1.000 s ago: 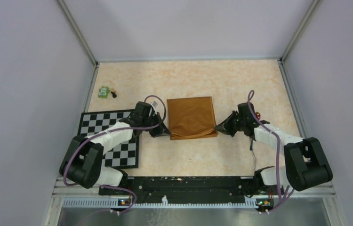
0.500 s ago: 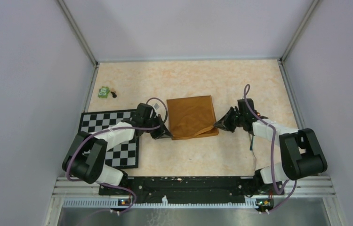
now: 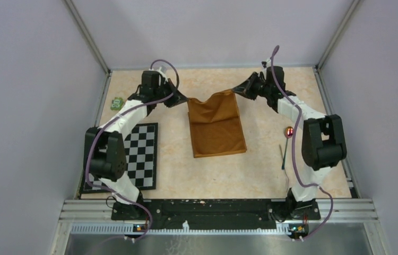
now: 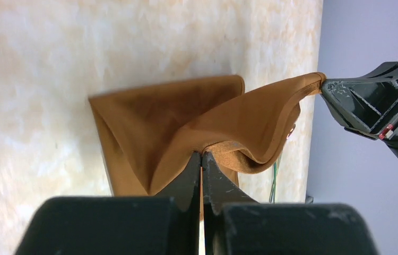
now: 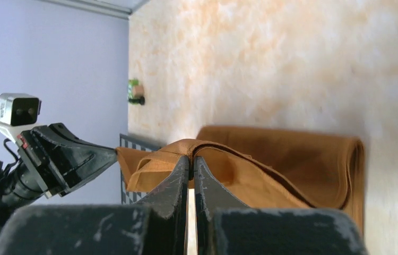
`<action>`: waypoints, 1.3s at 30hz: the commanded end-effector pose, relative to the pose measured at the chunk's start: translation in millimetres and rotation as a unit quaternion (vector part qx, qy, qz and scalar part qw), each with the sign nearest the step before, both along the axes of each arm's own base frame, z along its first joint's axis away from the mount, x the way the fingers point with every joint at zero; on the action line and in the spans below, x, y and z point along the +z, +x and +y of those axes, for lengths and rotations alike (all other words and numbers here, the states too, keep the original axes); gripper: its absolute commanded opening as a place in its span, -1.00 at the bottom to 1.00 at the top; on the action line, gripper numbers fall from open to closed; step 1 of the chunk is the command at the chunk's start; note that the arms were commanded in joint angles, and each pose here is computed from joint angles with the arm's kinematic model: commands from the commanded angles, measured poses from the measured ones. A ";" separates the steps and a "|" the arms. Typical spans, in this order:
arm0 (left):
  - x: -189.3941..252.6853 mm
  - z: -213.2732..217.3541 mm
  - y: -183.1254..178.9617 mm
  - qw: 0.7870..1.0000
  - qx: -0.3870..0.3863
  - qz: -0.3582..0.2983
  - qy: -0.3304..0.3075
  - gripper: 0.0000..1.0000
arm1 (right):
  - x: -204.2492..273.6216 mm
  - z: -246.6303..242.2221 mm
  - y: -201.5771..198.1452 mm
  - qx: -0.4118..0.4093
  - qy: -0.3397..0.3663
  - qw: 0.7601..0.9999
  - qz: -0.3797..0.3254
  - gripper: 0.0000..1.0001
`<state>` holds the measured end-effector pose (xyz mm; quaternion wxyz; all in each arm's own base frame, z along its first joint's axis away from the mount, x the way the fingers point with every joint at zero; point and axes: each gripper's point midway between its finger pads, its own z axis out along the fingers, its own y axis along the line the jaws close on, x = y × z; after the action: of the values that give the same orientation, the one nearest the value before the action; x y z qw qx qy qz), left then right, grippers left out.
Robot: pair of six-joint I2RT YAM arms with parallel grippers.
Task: Fold the napkin into a case and place the utensils inside
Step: Smooth out the square-folded napkin at the center of the board.
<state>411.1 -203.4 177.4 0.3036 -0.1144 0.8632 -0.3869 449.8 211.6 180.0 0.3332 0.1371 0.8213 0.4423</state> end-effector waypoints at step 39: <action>2.5 -38.8 -103.4 0.990 -0.135 -0.022 -0.023 -1.00 | -23.1 3.6 -75.2 0.113 0.027 0.993 0.012 -1.00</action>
<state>331.5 -235.0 191.8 0.2819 0.0022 0.8505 -0.4440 390.7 219.7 142.2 0.2453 0.0903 0.8313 0.4906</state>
